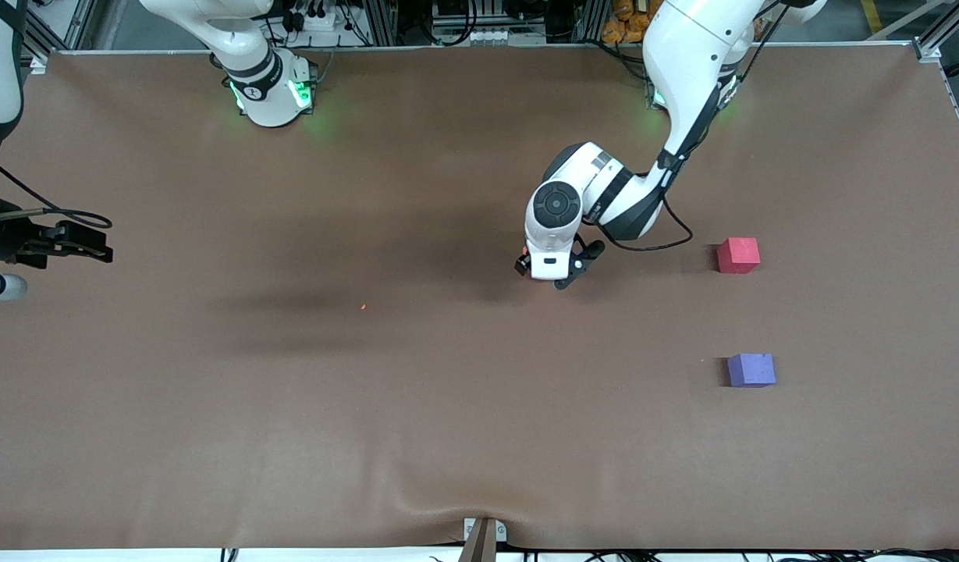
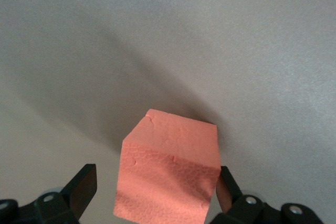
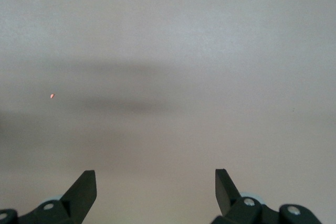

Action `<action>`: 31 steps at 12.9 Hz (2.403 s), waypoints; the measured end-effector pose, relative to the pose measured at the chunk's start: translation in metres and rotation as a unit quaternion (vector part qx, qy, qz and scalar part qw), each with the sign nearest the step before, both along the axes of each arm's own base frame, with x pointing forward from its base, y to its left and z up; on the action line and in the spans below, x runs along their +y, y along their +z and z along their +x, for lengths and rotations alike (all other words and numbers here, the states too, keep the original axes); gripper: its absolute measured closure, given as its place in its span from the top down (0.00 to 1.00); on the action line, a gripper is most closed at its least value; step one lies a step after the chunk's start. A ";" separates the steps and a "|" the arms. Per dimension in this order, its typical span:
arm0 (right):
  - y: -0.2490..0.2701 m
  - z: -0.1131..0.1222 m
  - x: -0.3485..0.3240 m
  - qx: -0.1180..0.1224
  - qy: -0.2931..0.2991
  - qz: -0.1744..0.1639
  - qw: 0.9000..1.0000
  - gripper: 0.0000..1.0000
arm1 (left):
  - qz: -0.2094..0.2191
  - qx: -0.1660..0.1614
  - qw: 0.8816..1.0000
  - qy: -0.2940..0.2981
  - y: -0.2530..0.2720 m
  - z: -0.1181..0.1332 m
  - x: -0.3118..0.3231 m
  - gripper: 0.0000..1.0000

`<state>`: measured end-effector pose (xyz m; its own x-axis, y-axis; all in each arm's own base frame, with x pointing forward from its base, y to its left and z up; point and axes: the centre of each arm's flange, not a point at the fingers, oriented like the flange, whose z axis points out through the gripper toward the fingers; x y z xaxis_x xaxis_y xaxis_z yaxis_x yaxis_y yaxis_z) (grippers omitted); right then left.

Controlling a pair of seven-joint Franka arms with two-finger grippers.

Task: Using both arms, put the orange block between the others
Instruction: 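Close the left gripper on the orange cube and lift it, then carry the orange cube with the left gripper toward the purple cube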

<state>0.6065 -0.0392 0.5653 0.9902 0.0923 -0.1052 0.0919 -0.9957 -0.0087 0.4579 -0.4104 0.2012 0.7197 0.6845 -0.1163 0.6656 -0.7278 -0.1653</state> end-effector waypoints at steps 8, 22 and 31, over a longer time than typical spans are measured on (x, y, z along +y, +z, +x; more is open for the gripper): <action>0.004 -0.002 0.018 0.001 0.017 -0.008 1.000 1.00 | 0.000 -0.036 0.999 -0.002 0.019 0.028 0.005 0.60; 0.009 -0.006 0.019 0.004 0.018 -0.009 1.000 1.00 | 0.039 -0.103 0.994 0.008 0.084 0.202 0.265 0.55; 0.009 -0.006 0.019 0.005 0.018 -0.009 1.000 1.00 | 0.040 -0.065 0.996 -0.049 0.078 0.207 0.334 0.55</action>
<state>0.6000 -0.0206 0.5738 0.9852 0.1257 -0.1165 0.1274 -0.9918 0.0077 0.6649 -0.0768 0.2796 0.7884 0.6142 0.0342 0.6121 -0.7779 -0.1420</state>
